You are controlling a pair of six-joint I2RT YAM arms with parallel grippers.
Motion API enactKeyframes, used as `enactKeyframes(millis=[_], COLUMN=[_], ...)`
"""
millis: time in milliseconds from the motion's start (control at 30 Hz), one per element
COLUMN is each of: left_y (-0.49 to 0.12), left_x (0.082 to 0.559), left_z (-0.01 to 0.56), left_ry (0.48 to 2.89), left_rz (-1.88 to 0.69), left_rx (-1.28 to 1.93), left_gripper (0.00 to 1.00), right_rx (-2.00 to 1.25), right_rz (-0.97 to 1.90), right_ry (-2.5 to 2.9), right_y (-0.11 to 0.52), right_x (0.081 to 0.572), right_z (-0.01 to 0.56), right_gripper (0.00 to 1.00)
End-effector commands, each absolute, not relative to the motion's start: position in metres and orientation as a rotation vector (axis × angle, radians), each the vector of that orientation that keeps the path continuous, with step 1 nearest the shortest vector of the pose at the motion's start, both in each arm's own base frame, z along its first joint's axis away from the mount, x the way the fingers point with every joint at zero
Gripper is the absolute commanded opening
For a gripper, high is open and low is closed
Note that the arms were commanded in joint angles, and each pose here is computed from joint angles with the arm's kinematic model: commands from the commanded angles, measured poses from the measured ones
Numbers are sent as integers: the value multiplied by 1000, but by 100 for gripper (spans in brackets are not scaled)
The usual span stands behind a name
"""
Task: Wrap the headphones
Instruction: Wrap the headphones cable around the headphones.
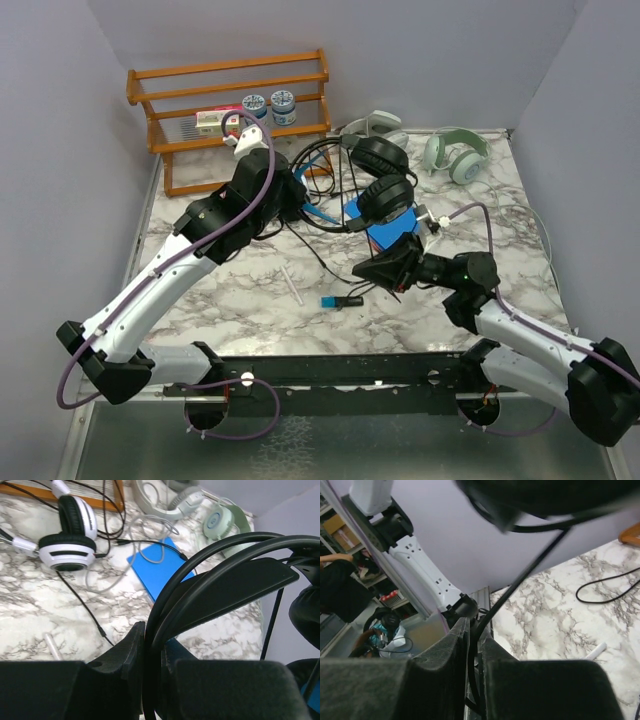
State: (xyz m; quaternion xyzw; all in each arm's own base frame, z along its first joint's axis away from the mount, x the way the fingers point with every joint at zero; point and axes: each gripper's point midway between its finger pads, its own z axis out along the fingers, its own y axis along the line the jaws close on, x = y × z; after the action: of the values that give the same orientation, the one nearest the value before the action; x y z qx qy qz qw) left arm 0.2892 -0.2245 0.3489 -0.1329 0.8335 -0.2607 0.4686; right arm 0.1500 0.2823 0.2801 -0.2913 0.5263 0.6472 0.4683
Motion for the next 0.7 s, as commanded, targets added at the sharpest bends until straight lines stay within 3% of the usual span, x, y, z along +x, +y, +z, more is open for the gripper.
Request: enactKeyframes(millis=[0,200,667], left_y=[-196,-182,-180], left_x=[324,334,344], left_z=[382,360,331], left_ry=[1796,1789,1822], left_rz=[-556,-413,-293], left_rx=[-550,-594,-589], left_gripper=[0,0,0], right_rx=[-766,-823,-886], right_rz=[1659,1729,1850], right_ry=[1260,1236,1119], right_y=[280,288,332], right_x=[123,104,88], right_z=[300,316,347], right_gripper=[16,21,23])
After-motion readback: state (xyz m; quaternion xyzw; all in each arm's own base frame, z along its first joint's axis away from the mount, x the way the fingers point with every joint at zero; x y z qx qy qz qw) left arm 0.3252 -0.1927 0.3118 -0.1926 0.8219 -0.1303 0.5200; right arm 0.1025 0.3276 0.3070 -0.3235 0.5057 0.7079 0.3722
